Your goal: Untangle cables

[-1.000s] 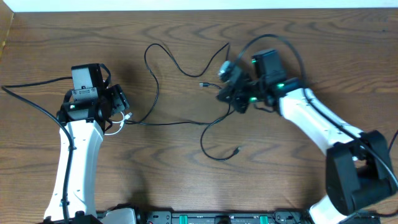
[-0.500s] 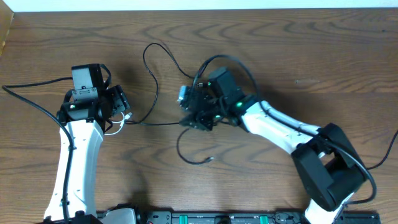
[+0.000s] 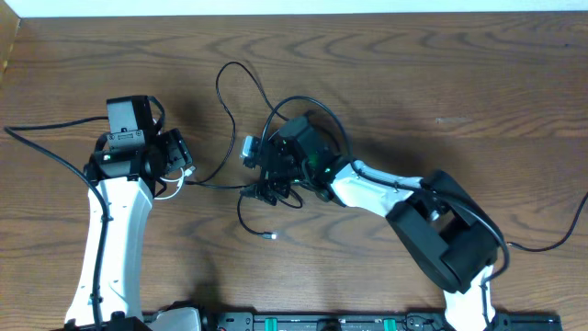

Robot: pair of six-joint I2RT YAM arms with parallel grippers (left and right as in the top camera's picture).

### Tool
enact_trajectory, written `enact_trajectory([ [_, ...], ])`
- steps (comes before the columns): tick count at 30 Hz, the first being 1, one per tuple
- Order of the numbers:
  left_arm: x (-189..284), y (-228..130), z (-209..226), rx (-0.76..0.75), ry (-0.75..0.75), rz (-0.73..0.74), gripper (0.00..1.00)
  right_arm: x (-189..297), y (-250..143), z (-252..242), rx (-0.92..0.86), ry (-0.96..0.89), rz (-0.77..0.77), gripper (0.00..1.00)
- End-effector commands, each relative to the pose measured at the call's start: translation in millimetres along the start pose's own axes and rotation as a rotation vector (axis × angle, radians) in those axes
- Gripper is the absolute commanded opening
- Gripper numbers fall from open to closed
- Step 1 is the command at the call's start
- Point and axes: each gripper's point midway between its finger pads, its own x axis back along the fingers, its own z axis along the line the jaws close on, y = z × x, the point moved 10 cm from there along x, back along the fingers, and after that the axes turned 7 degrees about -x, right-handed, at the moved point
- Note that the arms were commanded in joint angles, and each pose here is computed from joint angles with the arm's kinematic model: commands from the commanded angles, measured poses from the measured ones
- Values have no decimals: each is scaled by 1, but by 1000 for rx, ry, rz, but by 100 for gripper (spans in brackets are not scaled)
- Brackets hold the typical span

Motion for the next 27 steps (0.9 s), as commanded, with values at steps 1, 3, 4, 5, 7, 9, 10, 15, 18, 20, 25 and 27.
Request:
enact_trajectory([
  [1,-2,-1,0,7,3,9,79,-10,-10,1,-45,5,26,84],
  [3,-2,-1,0,8,2,9,79,-13,-13,2,-47,9,34,68],
  [4,-2,-1,0,7,2,9,80,-13,-13,3,-47,9,35,50],
  [5,-2,-1,0,7,2,9,80,-13,-13,3,-48,9,36,33],
  [7,-2,-1,0,7,2,10,80,-13,-13,2,-65,3,34,1],
  [9,-2,-1,0,7,3,14,80,-12,-13,-2,-103,-31,37,1],
  [10,-2,-2,0,6,3,15,80,-11,-13,-4,-131,-53,37,1],
  [15,-3,-4,0,5,5,26,80,19,-2,-24,-257,-124,22,1],
  [18,-4,-6,0,4,5,34,80,47,8,-35,-333,-171,11,1],
  [20,-6,-6,-1,3,-1,40,80,69,16,-40,-358,-203,-2,1],
  [25,-6,-8,-15,3,-180,72,80,132,31,-53,-406,-305,-29,1],
  [27,-5,-9,-22,-10,-228,78,80,161,31,-62,-441,-398,-28,1],
])
